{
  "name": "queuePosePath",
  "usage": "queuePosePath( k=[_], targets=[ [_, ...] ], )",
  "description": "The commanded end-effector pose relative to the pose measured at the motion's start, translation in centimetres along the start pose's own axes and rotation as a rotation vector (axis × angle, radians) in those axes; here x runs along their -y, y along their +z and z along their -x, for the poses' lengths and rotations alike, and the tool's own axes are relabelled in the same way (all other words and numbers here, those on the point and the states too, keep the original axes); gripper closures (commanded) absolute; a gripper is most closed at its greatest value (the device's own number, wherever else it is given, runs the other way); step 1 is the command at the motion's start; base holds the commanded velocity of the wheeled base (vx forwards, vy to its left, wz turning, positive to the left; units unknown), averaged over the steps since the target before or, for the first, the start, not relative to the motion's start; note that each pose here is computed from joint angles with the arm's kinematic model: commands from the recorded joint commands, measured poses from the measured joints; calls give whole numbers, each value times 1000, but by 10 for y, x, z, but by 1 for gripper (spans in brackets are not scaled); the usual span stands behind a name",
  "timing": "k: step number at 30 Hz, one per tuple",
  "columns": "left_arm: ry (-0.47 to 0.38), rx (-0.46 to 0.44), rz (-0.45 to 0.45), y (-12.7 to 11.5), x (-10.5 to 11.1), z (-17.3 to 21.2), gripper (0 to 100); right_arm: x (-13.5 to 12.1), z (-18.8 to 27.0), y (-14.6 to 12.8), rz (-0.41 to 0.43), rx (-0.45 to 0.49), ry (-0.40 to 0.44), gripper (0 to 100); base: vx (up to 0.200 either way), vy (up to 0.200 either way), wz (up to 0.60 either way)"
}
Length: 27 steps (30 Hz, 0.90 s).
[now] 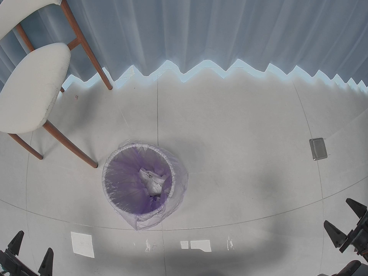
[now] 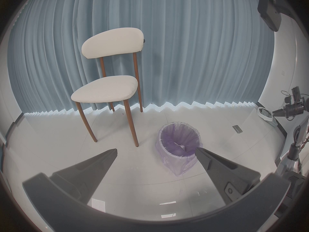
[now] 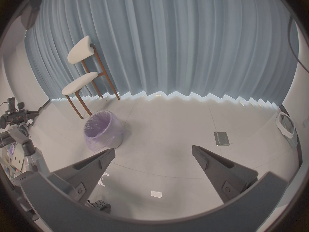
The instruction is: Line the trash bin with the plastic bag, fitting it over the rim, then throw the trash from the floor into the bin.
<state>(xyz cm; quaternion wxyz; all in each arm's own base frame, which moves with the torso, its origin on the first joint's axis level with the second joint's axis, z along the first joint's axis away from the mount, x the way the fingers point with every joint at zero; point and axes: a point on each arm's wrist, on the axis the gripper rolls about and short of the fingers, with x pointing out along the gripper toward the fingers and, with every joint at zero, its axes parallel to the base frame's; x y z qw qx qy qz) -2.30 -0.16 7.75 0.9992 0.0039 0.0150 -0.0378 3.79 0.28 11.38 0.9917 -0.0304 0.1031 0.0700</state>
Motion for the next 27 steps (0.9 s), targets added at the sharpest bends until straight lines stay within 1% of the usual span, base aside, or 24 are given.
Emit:
queuePosePath(
  k=[1,2,3,5,6,8,9,16,27],
  targets=[
    [0,-5,0,-5,0,0,0,-11,52,-44,-35,227,-8,0,0,0,0],
    [0,-5,0,-5,0,0,0,-10,52,-44,-49,239,-25,0,0,0,0],
    [0,-5,0,-5,0,0,0,-9,52,-44,-59,255,-72,0,0,0,0],
    [0,-5,2,-5,0,0,0,-6,51,-50,-101,208,-203,0,0,0,0],
    [0,-5,2,-5,0,0,0,-7,51,-50,-101,202,-198,0,0,0,0],
    [0,-5,2,-5,0,0,0,-7,51,-49,-65,206,-168,0,0,0,0],
    [0,-5,2,-5,0,0,0,-7,51,-49,-54,207,-166,0,0,0,0],
    [2,-5,2,-5,0,0,0,-7,51,-49,-91,211,-165,0,0,0,0],
    [0,-5,0,-5,0,0,0,-7,51,-49,-72,207,-172,0,0,0,0]
  ],
)
